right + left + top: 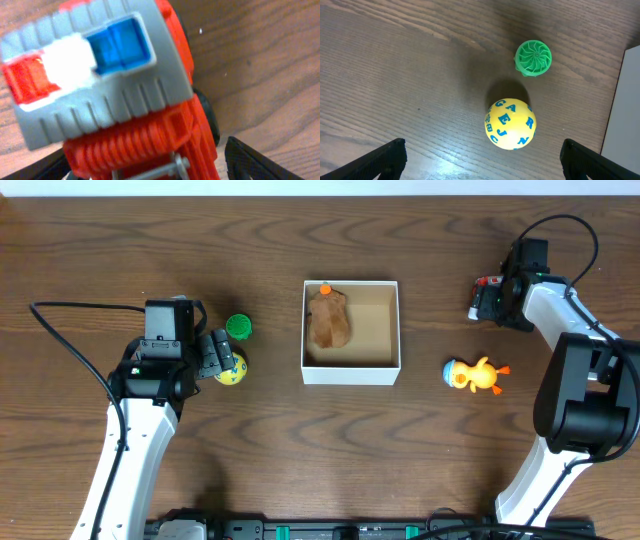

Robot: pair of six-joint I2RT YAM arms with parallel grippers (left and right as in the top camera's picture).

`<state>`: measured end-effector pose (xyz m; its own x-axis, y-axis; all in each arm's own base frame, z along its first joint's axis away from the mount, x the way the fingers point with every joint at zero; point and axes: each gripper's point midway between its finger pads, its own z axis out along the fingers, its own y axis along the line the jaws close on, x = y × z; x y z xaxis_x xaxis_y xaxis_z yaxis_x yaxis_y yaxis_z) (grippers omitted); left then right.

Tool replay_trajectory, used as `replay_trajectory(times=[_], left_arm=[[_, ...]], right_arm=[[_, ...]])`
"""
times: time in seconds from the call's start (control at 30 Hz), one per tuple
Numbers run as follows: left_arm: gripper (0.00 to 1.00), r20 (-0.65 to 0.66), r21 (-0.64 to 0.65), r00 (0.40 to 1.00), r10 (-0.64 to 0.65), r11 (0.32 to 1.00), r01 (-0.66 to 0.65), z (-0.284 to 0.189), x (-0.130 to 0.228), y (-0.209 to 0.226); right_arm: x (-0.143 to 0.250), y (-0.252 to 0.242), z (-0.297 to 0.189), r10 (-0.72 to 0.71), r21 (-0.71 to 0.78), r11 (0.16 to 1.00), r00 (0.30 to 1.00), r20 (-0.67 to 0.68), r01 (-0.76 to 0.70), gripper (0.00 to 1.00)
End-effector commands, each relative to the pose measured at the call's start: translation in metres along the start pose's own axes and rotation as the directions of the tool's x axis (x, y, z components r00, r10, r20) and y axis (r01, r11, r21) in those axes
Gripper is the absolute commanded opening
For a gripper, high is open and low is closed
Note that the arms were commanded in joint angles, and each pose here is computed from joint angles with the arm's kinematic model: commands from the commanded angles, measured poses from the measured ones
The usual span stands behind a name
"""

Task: Pack container
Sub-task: 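Move the right gripper to the red fire truck and grasp it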

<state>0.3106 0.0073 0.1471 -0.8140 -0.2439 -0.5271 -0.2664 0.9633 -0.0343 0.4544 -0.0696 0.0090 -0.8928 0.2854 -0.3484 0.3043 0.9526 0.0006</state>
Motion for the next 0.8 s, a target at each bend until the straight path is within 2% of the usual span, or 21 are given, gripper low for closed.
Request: replay_trajectory(times=[0.0, 0.23, 0.57, 0.77], left_arm=[[0.98, 0.015, -0.011, 1.000, 0.014, 1.000, -0.014, -0.003, -0.007, 0.002], [0.98, 0.015, -0.011, 1.000, 0.014, 1.000, -0.014, -0.003, -0.007, 0.002], [0.98, 0.015, -0.011, 1.000, 0.014, 1.000, -0.014, -0.003, -0.007, 0.002], [0.98, 0.015, -0.011, 1.000, 0.014, 1.000, -0.014, -0.003, -0.007, 0.002]], right_arm=[[-0.001, 0.000, 0.002, -0.083, -0.001, 0.997, 0.997, 0.005, 0.083, 0.87], [0.001, 0.002, 0.002, -0.193, -0.013, 0.981, 0.981, 0.002, 0.193, 0.93], [-0.012, 0.004, 0.005, -0.231, -0.009, 0.973, 0.972, 0.055, 0.231, 0.81], [-0.003, 0.005, 0.023, -0.222, -0.023, 0.975, 0.975, 0.024, 0.222, 0.80]])
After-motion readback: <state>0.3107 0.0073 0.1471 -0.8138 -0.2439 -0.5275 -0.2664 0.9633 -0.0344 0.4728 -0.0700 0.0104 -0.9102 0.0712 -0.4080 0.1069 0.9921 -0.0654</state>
